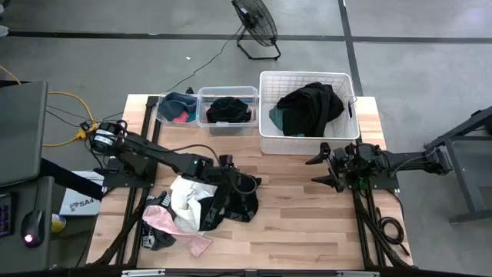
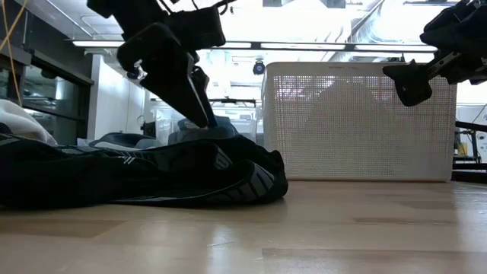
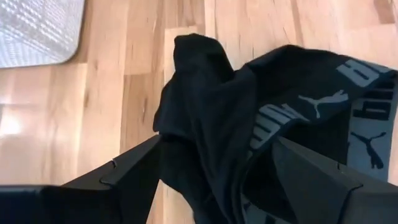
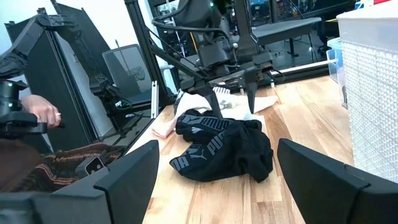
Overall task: Pick & Place Cloths
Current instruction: Put the black boxer into the right transparent bin
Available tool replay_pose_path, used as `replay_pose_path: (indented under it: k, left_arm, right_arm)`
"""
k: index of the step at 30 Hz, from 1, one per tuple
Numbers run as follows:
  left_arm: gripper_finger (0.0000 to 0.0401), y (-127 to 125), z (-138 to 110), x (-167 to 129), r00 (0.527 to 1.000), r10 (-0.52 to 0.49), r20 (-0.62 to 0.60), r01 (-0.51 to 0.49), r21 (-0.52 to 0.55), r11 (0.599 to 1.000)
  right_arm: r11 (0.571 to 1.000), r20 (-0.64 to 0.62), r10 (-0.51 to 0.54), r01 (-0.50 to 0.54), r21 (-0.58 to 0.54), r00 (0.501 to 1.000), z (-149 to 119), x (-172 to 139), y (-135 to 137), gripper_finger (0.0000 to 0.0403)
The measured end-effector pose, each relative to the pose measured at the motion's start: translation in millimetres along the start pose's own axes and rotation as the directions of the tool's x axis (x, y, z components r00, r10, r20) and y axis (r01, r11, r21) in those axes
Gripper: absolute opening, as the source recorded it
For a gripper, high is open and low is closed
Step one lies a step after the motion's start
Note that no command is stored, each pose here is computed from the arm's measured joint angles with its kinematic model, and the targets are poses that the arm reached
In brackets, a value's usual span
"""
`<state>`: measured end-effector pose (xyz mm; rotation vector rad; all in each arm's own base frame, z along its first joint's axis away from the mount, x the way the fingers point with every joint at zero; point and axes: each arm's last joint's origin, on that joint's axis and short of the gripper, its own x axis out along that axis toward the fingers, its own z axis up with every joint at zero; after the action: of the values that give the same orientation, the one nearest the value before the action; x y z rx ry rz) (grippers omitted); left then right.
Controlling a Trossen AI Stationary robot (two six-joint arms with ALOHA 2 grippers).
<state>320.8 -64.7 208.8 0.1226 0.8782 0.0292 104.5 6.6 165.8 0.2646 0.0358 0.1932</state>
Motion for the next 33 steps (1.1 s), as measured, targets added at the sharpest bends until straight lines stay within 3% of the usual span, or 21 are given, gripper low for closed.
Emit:
replay_pose_path:
  k: [8,21,25,33]
  left_arm:
    - [0.0294,0,-2,16,0.992,-0.126,-0.025,0.128,0.116,0.985]
    - [0.0286,9,-10,38,0.994,-0.082,-0.077,0.094,0.174,0.980]
    - [0.0249,17,-11,43,0.994,-0.064,-0.086,0.079,0.177,0.981]
    - [0.0128,35,-15,51,0.993,-0.034,-0.111,0.050,0.146,0.988]
  right_arm:
    - [1.000,0.000,0.000,0.000,0.000,1.000,0,0,0,0.0318]
    - [1.000,-0.012,-0.003,0.003,0.002,1.000,-1,1,0,0.0318]
    - [1.000,-0.015,-0.004,0.004,0.003,1.000,-1,1,-1,0.0318]
    - [1.000,-0.015,-0.004,0.004,0.003,1.000,-1,1,0,0.0318]
